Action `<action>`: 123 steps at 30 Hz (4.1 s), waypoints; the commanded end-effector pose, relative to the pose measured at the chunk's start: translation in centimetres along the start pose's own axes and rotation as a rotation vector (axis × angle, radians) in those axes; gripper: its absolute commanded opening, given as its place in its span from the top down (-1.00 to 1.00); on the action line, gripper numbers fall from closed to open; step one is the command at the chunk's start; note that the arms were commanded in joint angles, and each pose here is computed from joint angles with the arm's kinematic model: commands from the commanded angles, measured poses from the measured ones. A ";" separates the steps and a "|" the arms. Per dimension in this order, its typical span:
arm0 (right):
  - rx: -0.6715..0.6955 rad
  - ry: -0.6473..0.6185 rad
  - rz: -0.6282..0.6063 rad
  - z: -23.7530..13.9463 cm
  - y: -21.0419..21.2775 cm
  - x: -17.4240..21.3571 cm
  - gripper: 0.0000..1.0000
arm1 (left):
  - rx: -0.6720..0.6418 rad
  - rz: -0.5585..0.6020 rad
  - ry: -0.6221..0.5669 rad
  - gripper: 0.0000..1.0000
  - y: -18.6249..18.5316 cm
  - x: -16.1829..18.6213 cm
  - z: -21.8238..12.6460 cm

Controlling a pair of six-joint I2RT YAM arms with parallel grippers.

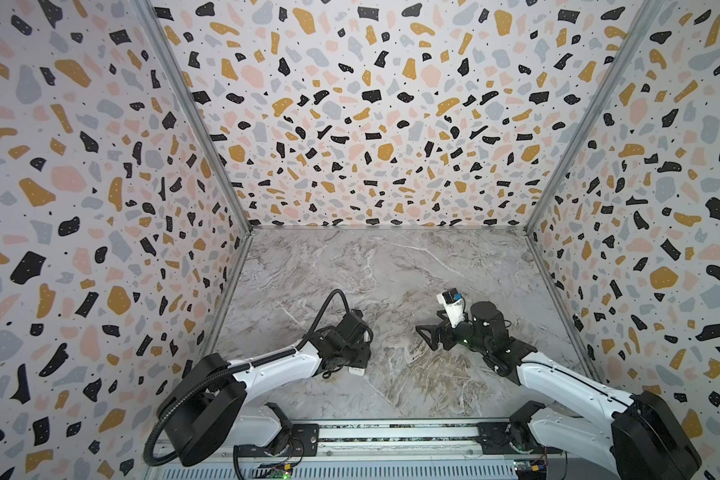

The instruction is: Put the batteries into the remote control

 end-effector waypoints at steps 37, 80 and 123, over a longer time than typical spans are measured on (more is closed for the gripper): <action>0.002 -0.031 0.022 -0.6 -0.5 0.2 -0.99 | -0.076 -0.036 0.009 -0.09 1.6 0.5 1.3; 0.354 -0.019 0.023 -3.7 -6.5 0.3 -0.98 | -0.223 -0.163 -0.488 -0.99 6.3 -9.2 -7.1; 0.973 -0.262 -0.253 -9.3 -16.4 1.2 -0.98 | -0.862 -0.334 -1.247 -0.99 19.9 -10.8 -15.1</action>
Point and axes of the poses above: each gripper's point midway between its finger pads, its own z axis out along the fingers, its own y axis along the line the jaws close on, x = y × z, the point moved 2 cm from there along -z, back along the fingers, and after that the axes turned 9 degrees about -z, right-handed, at the moved point
